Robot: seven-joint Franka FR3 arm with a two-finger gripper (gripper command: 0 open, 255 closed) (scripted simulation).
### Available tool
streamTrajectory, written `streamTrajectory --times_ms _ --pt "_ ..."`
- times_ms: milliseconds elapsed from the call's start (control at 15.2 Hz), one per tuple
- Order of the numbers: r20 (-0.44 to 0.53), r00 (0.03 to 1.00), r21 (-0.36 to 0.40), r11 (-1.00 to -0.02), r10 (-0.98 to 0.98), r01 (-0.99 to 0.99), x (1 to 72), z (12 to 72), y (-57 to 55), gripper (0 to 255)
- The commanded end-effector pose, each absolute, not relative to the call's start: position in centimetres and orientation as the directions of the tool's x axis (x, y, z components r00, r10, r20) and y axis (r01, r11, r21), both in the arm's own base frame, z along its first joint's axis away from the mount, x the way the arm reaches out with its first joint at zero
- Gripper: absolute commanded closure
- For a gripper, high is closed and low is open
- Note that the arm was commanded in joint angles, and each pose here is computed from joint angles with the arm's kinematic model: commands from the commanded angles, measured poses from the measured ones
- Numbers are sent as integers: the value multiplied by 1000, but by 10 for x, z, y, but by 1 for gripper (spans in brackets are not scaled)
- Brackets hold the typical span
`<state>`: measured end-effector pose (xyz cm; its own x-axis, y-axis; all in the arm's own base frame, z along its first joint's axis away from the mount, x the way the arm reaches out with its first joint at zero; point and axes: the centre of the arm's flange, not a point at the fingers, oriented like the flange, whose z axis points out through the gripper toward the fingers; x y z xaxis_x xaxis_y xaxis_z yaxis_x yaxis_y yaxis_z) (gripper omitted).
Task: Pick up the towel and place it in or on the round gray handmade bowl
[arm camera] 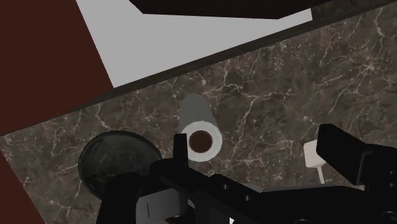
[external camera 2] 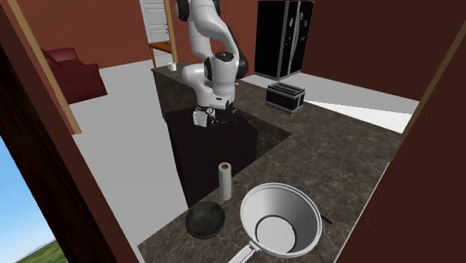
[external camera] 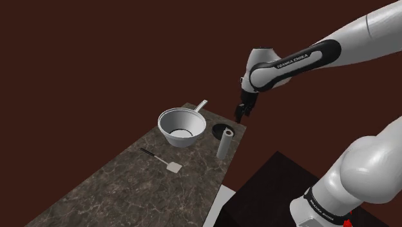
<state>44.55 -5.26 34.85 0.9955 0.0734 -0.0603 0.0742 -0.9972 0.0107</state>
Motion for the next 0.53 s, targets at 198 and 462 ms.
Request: streamTrajectory --times_ms 198,462 --pt "-51 996 -15 -998 68 67 476 291 -68 0" --pt "-45 997 -35 -997 64 62 502 245 -79 0"
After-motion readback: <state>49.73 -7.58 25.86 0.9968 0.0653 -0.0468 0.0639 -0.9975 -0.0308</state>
